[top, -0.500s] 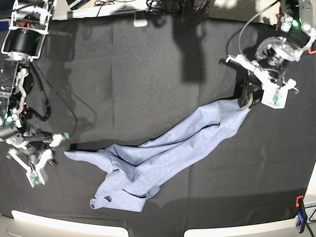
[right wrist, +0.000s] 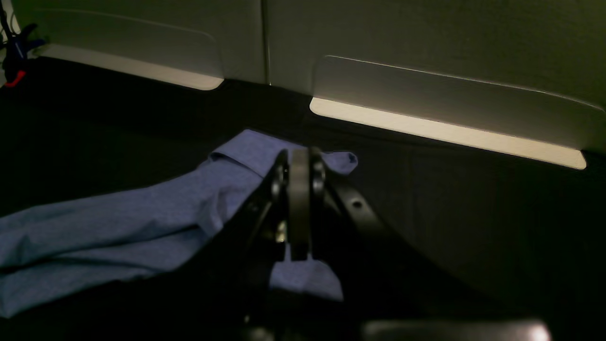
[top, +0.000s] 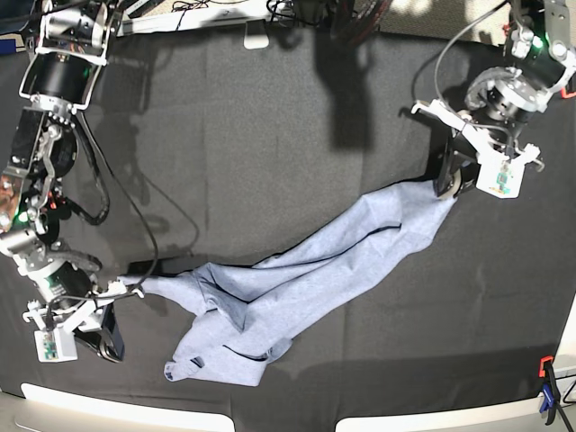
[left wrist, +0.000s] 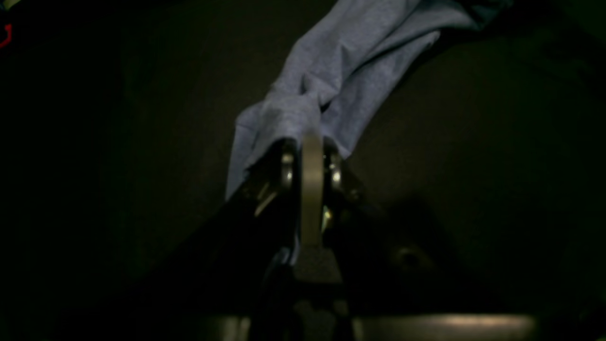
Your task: Layout the t-shirt on the table in an organized manner, then fold the t-shirt properly
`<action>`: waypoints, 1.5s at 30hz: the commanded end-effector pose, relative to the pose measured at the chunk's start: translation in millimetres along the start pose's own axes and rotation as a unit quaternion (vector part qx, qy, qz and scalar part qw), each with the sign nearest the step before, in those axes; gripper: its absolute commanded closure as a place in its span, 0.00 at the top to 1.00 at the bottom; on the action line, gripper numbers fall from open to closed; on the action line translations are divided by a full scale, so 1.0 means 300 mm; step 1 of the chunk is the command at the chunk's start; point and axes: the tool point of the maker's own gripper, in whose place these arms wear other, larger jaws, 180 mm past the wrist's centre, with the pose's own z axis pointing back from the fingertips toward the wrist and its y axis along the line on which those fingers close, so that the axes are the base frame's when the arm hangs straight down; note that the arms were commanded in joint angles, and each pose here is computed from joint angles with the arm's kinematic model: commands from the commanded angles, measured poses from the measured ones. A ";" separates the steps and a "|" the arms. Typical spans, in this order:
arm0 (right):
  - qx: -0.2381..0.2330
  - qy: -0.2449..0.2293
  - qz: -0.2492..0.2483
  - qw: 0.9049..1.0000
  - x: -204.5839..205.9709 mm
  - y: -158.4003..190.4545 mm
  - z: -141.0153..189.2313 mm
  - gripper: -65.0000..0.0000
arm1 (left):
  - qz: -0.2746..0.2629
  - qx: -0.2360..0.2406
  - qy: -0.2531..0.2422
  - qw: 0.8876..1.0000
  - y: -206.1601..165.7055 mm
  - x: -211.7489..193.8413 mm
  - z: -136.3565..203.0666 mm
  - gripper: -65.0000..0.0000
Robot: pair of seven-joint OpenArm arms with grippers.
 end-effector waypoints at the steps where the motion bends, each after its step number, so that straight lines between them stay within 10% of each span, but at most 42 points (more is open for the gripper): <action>1: -0.006 -0.026 0.011 1.000 0.069 -0.020 0.007 0.00 | -0.005 -0.001 -0.022 1.000 0.000 0.039 0.008 0.00; 25: -0.020 0.055 0.042 0.997 -0.076 0.071 0.354 0.00 | -0.036 0.039 0.086 0.995 0.022 -0.155 0.081 0.00; 29: -0.027 0.061 0.042 0.997 -0.079 0.061 0.373 0.00 | -0.038 0.039 0.102 0.993 0.025 -0.173 0.086 0.48; 31: -0.024 0.066 0.039 0.997 -0.087 0.066 0.375 0.00 | -0.038 0.039 0.102 0.993 0.025 -0.172 0.086 0.56; 34: -0.021 0.077 0.036 0.996 -0.103 0.069 0.378 0.00 | -0.037 0.039 0.106 0.993 0.023 -0.181 0.091 0.51; 39: -0.011 0.106 0.036 0.994 -0.162 0.103 0.417 0.00 | -0.064 0.049 0.128 0.989 0.027 -0.227 0.126 0.00; 45: 0.008 0.148 0.054 0.988 -0.209 0.184 0.502 0.00 | -0.053 0.044 0.176 0.982 0.004 -0.313 0.182 0.00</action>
